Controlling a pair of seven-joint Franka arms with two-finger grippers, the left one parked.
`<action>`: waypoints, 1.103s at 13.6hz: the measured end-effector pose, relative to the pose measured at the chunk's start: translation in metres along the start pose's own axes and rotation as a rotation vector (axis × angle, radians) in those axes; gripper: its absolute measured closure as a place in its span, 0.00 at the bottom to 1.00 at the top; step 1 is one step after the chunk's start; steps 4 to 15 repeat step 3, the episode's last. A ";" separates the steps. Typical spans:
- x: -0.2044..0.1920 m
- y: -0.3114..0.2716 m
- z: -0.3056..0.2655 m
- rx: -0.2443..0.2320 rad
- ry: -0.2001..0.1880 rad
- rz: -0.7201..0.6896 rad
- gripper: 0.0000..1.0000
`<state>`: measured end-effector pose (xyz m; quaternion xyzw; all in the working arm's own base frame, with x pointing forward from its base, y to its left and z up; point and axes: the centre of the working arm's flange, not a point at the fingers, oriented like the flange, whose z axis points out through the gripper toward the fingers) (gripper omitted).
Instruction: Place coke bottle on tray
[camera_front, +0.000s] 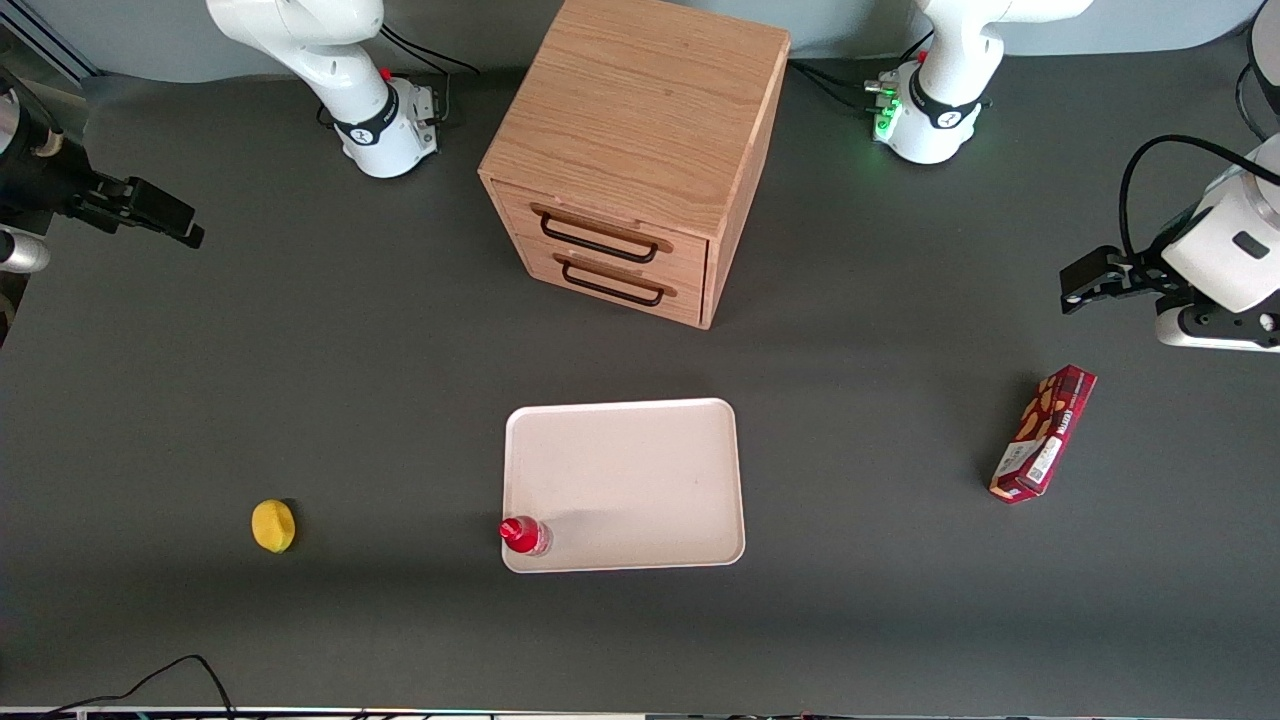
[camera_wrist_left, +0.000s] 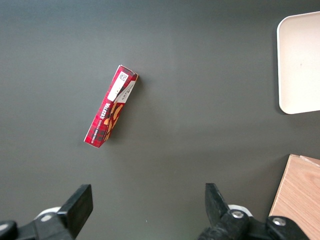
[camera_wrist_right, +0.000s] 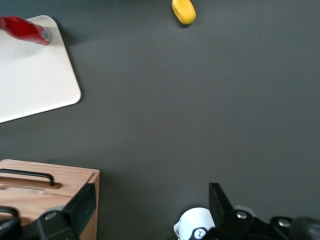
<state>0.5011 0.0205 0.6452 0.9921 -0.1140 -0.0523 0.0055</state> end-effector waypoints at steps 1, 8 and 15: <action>-0.010 0.009 0.019 -0.001 -0.004 0.001 0.00; -0.028 0.010 0.040 -0.007 -0.012 -0.003 0.00; -0.028 0.010 0.040 -0.007 -0.012 -0.003 0.00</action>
